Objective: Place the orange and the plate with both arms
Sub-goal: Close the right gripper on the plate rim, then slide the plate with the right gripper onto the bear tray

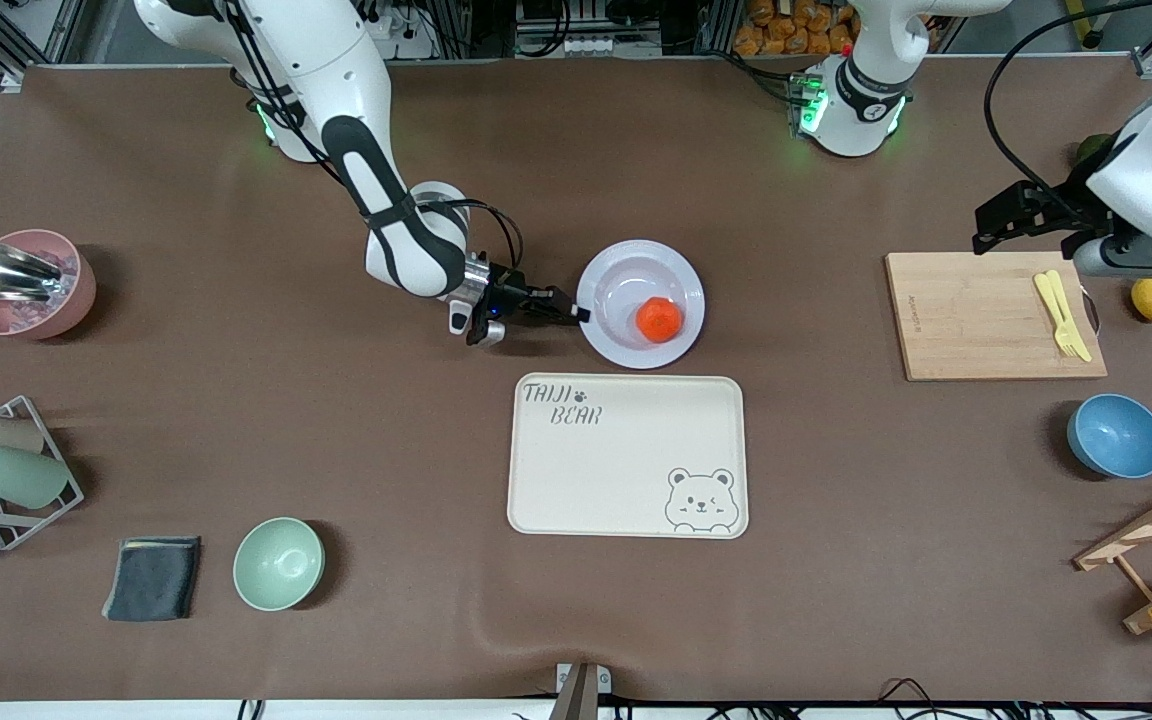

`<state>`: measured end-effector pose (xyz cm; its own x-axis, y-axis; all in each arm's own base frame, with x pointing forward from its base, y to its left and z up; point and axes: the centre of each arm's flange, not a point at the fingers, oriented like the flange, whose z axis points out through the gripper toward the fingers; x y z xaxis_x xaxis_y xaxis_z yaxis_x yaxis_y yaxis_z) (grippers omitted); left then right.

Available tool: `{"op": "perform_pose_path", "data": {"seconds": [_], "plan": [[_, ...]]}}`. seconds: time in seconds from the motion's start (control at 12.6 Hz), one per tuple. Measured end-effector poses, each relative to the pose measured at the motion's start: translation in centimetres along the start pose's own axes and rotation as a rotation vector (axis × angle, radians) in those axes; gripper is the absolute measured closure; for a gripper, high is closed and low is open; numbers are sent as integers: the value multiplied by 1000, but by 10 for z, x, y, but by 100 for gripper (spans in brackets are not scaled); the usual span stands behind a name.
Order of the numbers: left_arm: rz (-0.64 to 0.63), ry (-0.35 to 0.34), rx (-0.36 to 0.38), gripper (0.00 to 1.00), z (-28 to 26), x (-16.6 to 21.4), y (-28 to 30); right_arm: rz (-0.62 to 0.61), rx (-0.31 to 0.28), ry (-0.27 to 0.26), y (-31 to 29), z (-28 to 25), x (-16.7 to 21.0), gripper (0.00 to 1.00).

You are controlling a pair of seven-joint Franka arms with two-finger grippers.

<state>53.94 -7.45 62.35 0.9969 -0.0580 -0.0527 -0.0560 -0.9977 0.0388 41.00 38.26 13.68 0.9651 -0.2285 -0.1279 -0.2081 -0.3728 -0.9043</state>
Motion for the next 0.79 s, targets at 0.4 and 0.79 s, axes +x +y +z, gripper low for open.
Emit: {"op": "perform_pose_path", "data": {"seconds": [0.4, 0.79], "plan": [[3, 3, 0, 0, 3, 4, 2, 52, 108, 80, -42, -5, 4, 96], [2, 4, 0, 0, 4, 4, 1, 76, 193, 163, -70, -15, 38, 96]]}}
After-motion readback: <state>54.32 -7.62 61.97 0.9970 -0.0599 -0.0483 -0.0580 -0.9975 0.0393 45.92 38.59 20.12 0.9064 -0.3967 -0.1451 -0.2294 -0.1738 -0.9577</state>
